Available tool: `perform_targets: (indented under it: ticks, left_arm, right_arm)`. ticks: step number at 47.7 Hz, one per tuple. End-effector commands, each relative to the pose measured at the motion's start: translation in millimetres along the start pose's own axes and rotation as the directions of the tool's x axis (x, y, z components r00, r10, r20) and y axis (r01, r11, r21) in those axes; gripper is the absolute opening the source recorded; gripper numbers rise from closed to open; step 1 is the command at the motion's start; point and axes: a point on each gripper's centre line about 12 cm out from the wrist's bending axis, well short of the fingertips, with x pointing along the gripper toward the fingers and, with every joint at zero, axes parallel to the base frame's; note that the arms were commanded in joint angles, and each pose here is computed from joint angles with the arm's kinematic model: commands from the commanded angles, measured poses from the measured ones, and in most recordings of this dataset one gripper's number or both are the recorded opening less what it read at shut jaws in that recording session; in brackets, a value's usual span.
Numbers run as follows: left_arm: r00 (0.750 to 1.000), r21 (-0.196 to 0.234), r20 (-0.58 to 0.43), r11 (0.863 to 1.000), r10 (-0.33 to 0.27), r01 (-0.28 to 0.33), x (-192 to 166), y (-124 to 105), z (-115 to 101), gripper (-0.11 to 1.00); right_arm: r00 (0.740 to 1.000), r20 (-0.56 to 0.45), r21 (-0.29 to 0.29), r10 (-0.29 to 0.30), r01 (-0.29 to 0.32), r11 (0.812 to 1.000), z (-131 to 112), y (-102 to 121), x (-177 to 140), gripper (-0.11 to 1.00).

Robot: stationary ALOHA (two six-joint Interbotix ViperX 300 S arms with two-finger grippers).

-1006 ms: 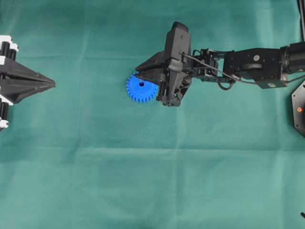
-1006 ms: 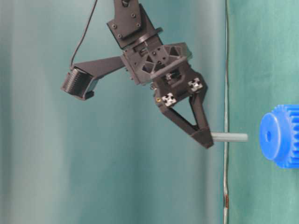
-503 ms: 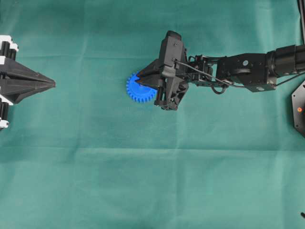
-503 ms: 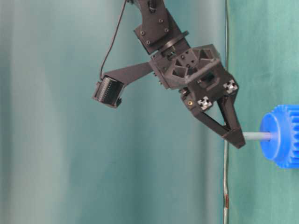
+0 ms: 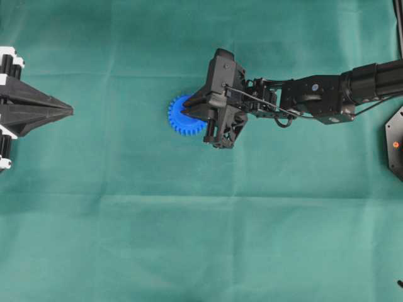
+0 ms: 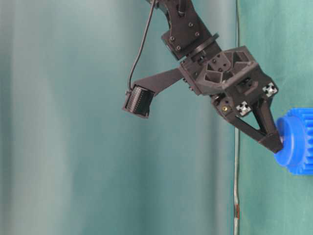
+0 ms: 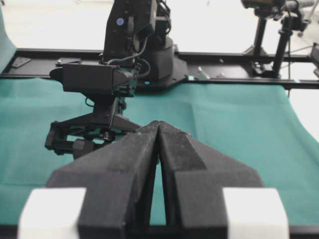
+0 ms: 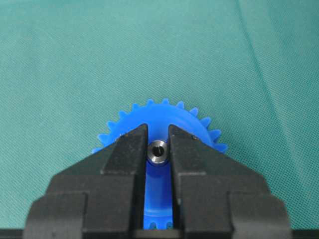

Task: Insert the shaft placed at a random location into the center hole of the medium gear at another random location.
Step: 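Lower the shaft into the center hole of the gear, then open the right gripper and release the shaft in the gear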

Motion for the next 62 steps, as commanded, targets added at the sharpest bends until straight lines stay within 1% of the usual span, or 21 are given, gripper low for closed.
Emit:
perform_targets:
  ticks: [1,21,24,27,35,37,38,39,44,55,62]
  left_arm:
    - [1.000,0.003,0.024,1.000,-0.003,0.003,3,-1,10,0.00]
    - [1.000,0.003,0.023,1.000,-0.001,0.001,3,0,10,0.00]
    - [1.000,0.003,0.023,1.000,-0.003,0.003,3,-1,9,0.00]
    - [1.000,0.004,0.023,1.000,-0.003,0.003,3,-1,10,0.00]
    - [1.000,0.003,0.023,1.000,-0.001,0.001,3,0,10,0.00]
    - [1.000,0.003,0.023,1.000,-0.003,0.003,3,-1,10,0.00]
    - [1.000,0.004,0.021,1.000,-0.003,0.003,3,-1,9,0.00]
    - [1.000,0.004,0.023,1.000,-0.003,0.003,3,-1,10,0.00]
    - [1.000,0.004,0.024,1.000,-0.003,0.003,3,-1,10,0.00]
    - [1.000,0.004,0.024,1.000,-0.003,0.003,3,-1,10,0.00]
    - [1.000,0.004,0.024,1.000,-0.003,0.003,3,-1,10,0.00]
  right_arm:
    - [0.999,0.050,0.004,0.004,-0.004,1.000,15,2,-2,0.12]
    - [0.999,0.047,0.003,0.006,-0.006,1.000,16,3,-2,0.13]
    - [0.999,0.050,0.004,0.006,-0.006,1.000,17,3,-2,0.16]
    - [0.999,0.050,0.004,0.006,-0.007,1.000,17,3,-2,0.30]
    - [0.999,0.053,0.009,0.006,-0.007,1.000,19,3,-3,0.79]
    - [0.998,0.056,0.011,0.007,-0.007,1.000,21,3,-4,0.89]
    - [0.998,0.059,0.008,0.007,-0.008,1.000,22,3,-4,0.91]
    - [0.998,0.059,0.011,0.007,-0.008,1.000,22,3,-5,0.91]
    - [0.998,0.056,0.008,0.009,-0.010,1.000,28,4,-12,0.81]
    - [0.997,0.073,0.005,0.016,-0.017,1.000,48,5,-36,0.84]
    - [0.997,0.079,0.003,0.019,-0.019,1.000,55,6,-45,0.84]
